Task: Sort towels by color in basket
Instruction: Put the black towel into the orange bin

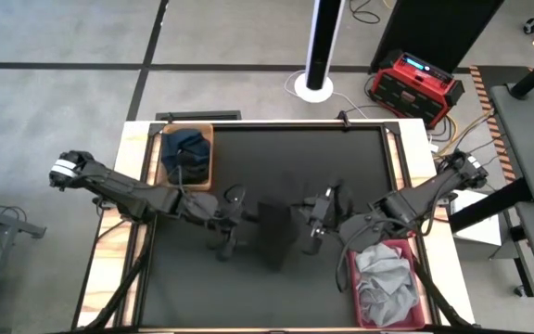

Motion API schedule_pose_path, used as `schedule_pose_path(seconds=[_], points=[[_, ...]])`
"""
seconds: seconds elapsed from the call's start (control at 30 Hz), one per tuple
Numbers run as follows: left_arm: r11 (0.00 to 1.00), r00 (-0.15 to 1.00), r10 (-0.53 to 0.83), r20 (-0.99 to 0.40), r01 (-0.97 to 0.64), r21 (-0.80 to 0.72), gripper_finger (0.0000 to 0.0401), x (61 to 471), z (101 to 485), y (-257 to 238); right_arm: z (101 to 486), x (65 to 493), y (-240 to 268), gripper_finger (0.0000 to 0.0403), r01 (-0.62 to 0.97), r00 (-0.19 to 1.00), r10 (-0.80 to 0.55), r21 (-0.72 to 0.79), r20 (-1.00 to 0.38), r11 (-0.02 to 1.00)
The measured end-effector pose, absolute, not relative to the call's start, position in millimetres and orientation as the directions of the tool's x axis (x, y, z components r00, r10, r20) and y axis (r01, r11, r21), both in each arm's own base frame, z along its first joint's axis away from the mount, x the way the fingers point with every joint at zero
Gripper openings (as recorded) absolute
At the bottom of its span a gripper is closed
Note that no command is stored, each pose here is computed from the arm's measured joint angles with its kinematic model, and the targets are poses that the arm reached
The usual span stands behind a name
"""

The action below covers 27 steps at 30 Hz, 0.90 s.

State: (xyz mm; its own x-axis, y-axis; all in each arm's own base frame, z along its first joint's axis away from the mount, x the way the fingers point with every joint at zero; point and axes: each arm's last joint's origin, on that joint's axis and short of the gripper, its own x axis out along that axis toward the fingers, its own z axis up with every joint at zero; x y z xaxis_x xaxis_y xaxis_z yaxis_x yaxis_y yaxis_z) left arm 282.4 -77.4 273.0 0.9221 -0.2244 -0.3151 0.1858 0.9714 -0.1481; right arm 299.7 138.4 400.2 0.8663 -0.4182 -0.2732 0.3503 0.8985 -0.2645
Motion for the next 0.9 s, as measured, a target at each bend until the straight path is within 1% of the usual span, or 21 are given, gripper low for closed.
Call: schedule_pose_path(seconds=[0.1,0.2,0.3,0.4,0.5,0.57,0.67,0.8,0.9], points=[[0.969,0.911,-0.236,-0.339,0.195,-0.151,0.0279,280.9,265.9,-77.9,399.0,300.1,138.6,0.0009,0.349,0.865,-0.419,-0.269,-0.276,0.898],[0.963,0.908,-0.258,-0.329,0.215,-0.160,0.0279,280.5,266.8,-79.8,398.5,300.4,138.7,0.0009,0.350,0.864,-0.420,-0.270,-0.276,0.897],[0.948,0.888,-0.311,-0.339,0.265,-0.176,0.0279,279.5,265.9,-81.9,397.9,300.6,138.8,0.0009,0.350,0.864,-0.421,-0.272,-0.277,0.896],[0.944,0.885,-0.324,-0.335,0.277,-0.181,0.0279,279.5,266.2,-82.3,397.7,300.8,138.9,0.0009,0.350,0.864,-0.421,-0.271,-0.277,0.897],[0.941,0.896,-0.324,-0.303,0.273,-0.200,0.0279,280.6,269.3,-82.3,396.7,301.1,139.0,0.0009,0.350,0.863,-0.422,-0.273,-0.279,0.896],[0.937,0.913,-0.326,-0.245,0.277,-0.215,0.0279,283.5,273.7,-83.1,396.3,301.1,139.0,0.0009,0.350,0.862,-0.422,-0.274,-0.280,0.896],[0.936,0.935,-0.297,-0.195,0.246,-0.250,0.0279,288.2,275.4,-83.4,396.1,301.2,139.1,0.0009,0.350,0.863,-0.422,-0.273,-0.279,0.896],[0.953,0.942,-0.244,-0.229,0.189,-0.239,0.0279,296.2,263.7,-82.9,396.1,301.3,139.1,0.0009,0.350,0.863,-0.422,-0.272,-0.279,0.896],[0.956,0.948,-0.226,-0.222,0.172,-0.237,0.0274,303.3,256.5,-83.7,396.1,301.2,138.8,0.0009,0.360,0.859,-0.432,-0.275,-0.275,0.892]])
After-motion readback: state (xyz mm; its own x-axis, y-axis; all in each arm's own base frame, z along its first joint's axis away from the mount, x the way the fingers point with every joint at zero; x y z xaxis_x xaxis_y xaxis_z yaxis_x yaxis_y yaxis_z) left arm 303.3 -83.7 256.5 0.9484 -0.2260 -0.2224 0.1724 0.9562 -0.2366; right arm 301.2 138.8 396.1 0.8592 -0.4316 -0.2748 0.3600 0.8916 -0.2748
